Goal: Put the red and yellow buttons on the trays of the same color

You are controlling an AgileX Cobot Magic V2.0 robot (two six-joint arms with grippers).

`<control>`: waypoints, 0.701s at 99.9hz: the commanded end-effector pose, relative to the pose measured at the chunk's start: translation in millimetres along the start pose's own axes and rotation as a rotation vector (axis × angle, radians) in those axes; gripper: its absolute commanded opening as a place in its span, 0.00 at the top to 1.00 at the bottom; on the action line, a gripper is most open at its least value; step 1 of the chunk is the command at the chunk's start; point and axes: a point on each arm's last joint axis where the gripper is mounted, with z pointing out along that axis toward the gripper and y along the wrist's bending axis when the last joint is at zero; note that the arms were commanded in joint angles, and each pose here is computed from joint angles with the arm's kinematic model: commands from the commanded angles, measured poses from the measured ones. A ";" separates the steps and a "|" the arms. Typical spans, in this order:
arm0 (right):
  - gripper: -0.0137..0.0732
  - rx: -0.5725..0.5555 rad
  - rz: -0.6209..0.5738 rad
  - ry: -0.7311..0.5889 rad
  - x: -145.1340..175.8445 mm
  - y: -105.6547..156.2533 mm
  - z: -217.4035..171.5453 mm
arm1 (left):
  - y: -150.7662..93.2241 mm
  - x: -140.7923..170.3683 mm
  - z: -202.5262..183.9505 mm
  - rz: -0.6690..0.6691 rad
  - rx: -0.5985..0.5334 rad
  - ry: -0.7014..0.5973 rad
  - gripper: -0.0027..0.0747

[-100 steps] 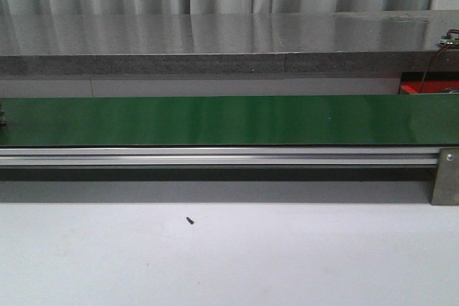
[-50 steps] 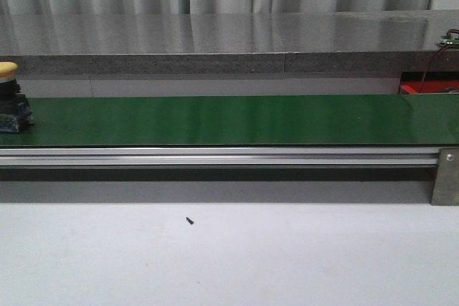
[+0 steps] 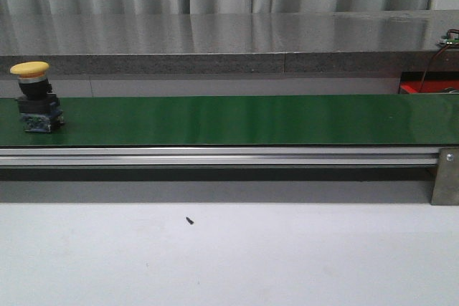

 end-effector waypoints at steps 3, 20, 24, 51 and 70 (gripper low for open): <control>0.92 0.013 0.005 -0.080 -10.7 -0.7 -4.7 | -5.1 -21.3 -22.8 0.001 0.006 -0.105 0.25; 0.92 0.013 0.005 -0.080 -10.7 -0.7 -4.7 | -8.1 -20.1 -19.7 0.006 0.010 -0.101 0.28; 0.92 0.013 0.005 -0.080 -10.7 -0.7 -4.7 | -10.0 -20.3 -19.7 0.009 0.012 -0.104 0.30; 0.92 0.013 0.005 -0.080 -10.7 -0.7 -4.7 | -10.8 -19.7 -19.6 0.010 0.013 -0.098 0.65; 0.92 0.013 0.005 -0.080 -10.7 -0.7 -4.7 | -11.2 -21.6 -29.0 0.011 0.015 -0.093 0.81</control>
